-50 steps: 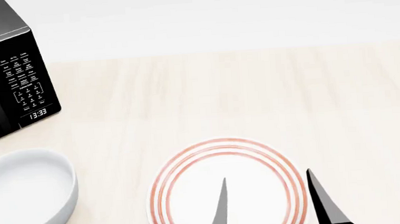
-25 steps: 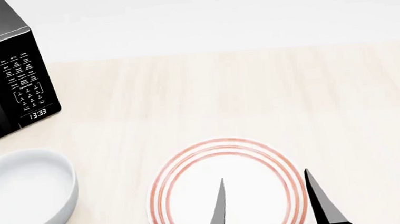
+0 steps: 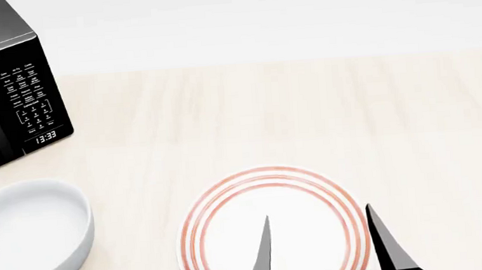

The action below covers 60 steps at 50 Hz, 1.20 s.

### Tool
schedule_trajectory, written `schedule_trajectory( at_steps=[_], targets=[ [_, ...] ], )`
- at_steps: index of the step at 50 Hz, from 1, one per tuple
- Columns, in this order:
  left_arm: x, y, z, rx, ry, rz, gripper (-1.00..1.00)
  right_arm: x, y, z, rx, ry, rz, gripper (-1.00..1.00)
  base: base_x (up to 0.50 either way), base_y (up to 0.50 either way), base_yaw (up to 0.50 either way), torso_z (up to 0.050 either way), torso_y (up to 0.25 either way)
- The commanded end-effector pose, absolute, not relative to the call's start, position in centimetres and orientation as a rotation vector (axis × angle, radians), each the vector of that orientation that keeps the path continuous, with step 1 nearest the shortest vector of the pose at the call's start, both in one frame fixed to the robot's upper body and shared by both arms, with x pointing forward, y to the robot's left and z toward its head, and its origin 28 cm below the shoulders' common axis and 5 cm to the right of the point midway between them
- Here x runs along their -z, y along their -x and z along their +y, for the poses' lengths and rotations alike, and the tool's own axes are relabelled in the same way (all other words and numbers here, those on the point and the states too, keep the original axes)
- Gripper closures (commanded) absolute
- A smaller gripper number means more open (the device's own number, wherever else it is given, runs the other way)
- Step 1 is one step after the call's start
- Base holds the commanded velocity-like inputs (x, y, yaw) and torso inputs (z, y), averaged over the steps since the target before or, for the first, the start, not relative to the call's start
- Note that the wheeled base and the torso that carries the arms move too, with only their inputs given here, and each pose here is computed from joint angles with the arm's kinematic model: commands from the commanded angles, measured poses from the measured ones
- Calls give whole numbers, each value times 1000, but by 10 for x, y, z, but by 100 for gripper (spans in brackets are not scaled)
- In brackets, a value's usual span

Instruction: Pick up the white bowl and put it on the plate.

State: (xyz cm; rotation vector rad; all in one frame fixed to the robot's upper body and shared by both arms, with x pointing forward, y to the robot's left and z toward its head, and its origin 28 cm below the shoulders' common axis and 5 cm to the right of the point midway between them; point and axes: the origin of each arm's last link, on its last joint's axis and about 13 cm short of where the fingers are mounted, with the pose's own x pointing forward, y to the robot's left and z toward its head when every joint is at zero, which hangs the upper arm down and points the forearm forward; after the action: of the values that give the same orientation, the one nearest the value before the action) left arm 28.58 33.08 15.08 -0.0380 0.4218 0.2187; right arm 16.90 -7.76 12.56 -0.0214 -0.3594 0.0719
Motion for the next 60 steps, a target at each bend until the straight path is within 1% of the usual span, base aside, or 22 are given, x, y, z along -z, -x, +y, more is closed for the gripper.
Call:
schedule_trajectory(
  at_steps=[1,9,21,48,60],
  targets=[
    [-139,-289,329,-205,57,437,-100,-126,-172,-80,-59,36,-371,-100,0,0,0,0,0],
    [-130,-290,329,-207,57,452,-100,-125,-172,-79,-60,36,-369,-100,0,0,0,0,0],
    [-126,-281,326,-221,60,463,-100,-125,-172,-79,-62,37,-367,-100,0,0,0,0,0],
    [-113,-300,333,-240,59,462,-100,-123,-173,-78,-68,39,-364,-100,0,0,0,0,0],
    [-105,-301,333,-251,74,466,-100,-123,-172,-78,-69,39,-365,-100,0,0,0,0,0]
  ],
)
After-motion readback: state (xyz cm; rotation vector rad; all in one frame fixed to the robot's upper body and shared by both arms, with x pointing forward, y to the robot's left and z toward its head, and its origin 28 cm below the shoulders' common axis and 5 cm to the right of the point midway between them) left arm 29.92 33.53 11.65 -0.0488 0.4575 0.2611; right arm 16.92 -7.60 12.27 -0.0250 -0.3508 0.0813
